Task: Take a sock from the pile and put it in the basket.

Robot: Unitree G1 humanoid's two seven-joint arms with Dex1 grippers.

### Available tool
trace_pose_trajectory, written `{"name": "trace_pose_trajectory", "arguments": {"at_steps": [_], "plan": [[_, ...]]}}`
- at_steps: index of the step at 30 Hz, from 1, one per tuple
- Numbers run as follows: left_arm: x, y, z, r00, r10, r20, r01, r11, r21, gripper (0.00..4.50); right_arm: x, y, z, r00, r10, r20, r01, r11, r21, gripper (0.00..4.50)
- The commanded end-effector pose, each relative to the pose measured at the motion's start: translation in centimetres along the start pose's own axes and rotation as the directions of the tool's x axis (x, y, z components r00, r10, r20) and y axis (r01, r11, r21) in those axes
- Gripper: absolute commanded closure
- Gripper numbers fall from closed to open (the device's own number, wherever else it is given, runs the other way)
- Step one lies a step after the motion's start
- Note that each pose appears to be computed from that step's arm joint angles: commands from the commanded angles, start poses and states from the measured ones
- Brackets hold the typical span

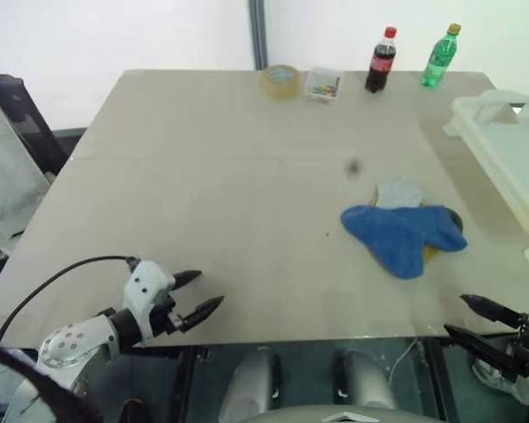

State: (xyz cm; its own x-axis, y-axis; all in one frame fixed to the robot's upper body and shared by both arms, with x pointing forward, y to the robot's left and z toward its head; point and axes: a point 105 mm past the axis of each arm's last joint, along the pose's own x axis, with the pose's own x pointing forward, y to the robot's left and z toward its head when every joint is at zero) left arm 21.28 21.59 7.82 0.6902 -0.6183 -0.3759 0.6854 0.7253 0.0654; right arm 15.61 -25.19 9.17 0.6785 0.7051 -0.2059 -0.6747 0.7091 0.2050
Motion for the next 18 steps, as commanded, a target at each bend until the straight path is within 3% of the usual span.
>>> {"name": "trace_pose_trajectory", "arguments": {"at_steps": [1,4,18], "plan": [[-1.1,-0.9,1.1,0.999,-0.024,0.04,0.023,0.999,0.026,0.62,-1.1,-0.6,0.6,1.0,-0.006,-0.008,0.005,0.999,-0.052,0.25],[-1.2,-1.5,1.9,0.995,-0.016,0.095,0.015,1.0,0.011,0.62,-0.9,-1.2,1.2,1.0,0.009,-0.016,-0.01,0.996,-0.084,0.25],[-2.0,-3.4,2.0,0.991,-0.038,0.131,0.044,0.998,-0.04,0.62,-0.5,-2.5,1.9,1.0,-0.023,0.001,0.023,0.994,-0.108,0.25]]}}
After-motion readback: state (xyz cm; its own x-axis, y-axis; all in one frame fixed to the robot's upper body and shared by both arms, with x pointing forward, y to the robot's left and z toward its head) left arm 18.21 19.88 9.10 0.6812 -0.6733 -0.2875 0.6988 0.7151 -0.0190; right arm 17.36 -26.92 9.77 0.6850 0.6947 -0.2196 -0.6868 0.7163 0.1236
